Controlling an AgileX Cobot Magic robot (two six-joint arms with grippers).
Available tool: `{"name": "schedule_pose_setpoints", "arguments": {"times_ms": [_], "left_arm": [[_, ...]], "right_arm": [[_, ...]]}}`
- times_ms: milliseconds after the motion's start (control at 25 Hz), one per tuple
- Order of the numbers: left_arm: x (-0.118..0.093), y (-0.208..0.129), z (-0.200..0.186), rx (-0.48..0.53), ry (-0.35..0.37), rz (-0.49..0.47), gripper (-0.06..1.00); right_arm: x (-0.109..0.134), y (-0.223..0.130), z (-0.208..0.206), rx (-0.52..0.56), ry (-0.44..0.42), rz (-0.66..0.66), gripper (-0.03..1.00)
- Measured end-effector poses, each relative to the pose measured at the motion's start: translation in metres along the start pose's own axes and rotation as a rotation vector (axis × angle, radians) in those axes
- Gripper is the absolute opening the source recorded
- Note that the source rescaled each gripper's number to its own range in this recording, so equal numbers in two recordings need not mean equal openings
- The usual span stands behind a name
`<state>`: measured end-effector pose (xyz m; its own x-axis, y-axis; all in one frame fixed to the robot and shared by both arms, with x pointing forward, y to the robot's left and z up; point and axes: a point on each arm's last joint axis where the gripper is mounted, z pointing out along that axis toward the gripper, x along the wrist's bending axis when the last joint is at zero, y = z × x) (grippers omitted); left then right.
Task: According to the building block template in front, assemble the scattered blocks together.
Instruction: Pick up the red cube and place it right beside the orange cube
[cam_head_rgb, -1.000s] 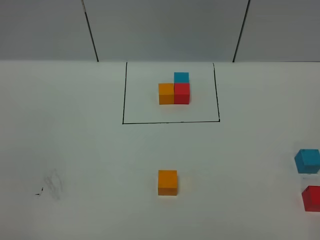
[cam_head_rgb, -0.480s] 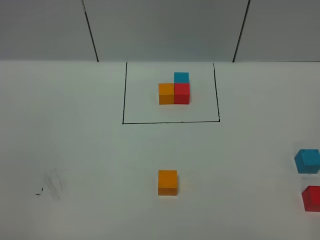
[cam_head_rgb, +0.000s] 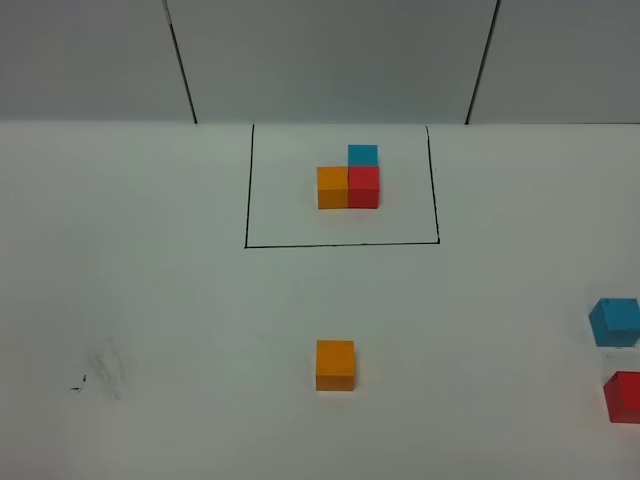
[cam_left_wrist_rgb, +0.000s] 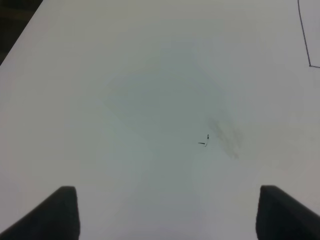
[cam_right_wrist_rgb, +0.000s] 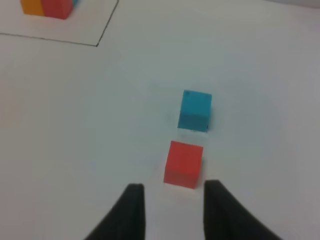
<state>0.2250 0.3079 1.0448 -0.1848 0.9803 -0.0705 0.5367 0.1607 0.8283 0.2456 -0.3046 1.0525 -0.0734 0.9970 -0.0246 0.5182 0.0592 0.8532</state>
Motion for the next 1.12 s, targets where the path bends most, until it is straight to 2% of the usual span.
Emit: {"name": "schedule_pose_setpoints", "arguments": {"times_ms": [160, 320, 400, 680, 960, 1120], "left_arm": [[0.0, 0.0, 0.0, 0.0, 0.0, 0.0, 0.57], [0.0, 0.0, 0.0, 0.0, 0.0, 0.0, 0.57], [0.0, 0.0, 0.0, -0.001, 0.0, 0.0, 0.57], [0.0, 0.0, 0.0, -0.002, 0.0, 0.0, 0.57], [0.0, 0.0, 0.0, -0.002, 0.0, 0.0, 0.57], [0.0, 0.0, 0.0, -0.002, 0.0, 0.0, 0.57]], "right_arm": [[0.002, 0.013, 0.02, 0.138, -0.007, 0.027, 0.4], [0.004, 0.042, 0.041, 0.15, -0.01, 0.137, 0.66], [0.005, 0.054, 0.054, 0.183, -0.025, 0.169, 0.74], [0.007, 0.075, 0.122, 0.447, -0.079, 0.158, 0.79], [0.01, 0.072, 0.179, 0.605, -0.097, 0.123, 0.79], [0.0, 0.062, 0.2, 0.694, -0.143, 0.142, 0.79]]}}
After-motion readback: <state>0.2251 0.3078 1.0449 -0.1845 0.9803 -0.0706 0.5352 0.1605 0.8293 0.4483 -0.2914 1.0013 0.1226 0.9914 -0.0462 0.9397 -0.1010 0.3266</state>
